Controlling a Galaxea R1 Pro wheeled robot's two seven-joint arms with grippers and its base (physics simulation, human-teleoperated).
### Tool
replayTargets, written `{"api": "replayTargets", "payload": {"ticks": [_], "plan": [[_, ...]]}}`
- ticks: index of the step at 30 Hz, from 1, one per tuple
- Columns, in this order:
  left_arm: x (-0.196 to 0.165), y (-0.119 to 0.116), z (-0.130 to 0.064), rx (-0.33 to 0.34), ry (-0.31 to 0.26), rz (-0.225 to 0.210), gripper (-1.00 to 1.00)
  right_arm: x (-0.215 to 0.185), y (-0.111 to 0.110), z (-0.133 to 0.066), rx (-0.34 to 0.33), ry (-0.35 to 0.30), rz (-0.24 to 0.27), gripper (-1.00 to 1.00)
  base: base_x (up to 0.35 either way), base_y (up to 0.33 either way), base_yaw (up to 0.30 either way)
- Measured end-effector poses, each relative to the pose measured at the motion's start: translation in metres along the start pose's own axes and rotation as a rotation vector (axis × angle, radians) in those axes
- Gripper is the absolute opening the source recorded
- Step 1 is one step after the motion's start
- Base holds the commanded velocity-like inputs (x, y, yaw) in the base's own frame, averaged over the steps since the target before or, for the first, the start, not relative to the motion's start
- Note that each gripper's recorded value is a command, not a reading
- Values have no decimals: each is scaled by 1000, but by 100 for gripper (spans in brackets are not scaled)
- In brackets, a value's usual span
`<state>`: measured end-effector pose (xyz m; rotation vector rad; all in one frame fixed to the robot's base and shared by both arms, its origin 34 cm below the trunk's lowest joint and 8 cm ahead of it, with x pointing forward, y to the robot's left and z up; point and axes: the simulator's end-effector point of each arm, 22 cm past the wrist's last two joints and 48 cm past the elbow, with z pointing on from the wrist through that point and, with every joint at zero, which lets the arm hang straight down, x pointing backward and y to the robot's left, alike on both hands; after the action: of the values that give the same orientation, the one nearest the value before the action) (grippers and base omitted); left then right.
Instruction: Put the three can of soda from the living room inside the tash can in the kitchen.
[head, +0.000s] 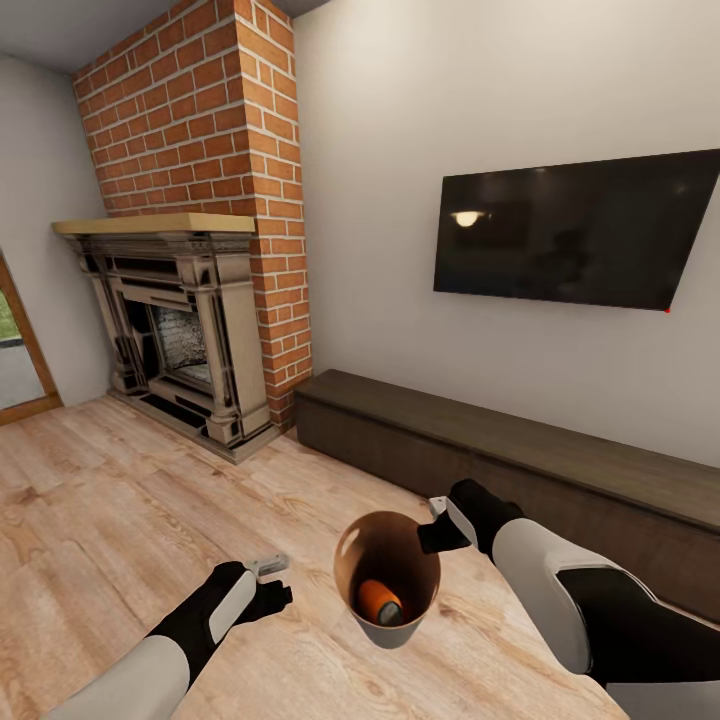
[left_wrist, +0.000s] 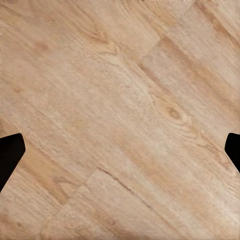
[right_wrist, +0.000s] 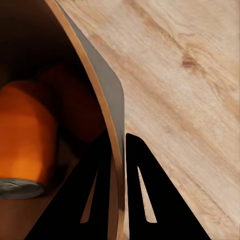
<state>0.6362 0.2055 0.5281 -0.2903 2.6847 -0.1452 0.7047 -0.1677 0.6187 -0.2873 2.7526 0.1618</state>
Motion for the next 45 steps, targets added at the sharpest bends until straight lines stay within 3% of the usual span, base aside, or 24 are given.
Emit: {"api": "replayTargets", "payload": {"ticks": [37,42,45], "plan": [[-5,0,0,-1,-26,-5,100,2,-2,2,12,0,-13,-100,0,0,0],[-4,1,1,-2,-24,-4,100,21,-1,12,5,29,-3,-100,0,0,0],[-3,0,1,-3,-23,-1,100,34,-10,17,14,42,8,-100,0,0,0]]}}
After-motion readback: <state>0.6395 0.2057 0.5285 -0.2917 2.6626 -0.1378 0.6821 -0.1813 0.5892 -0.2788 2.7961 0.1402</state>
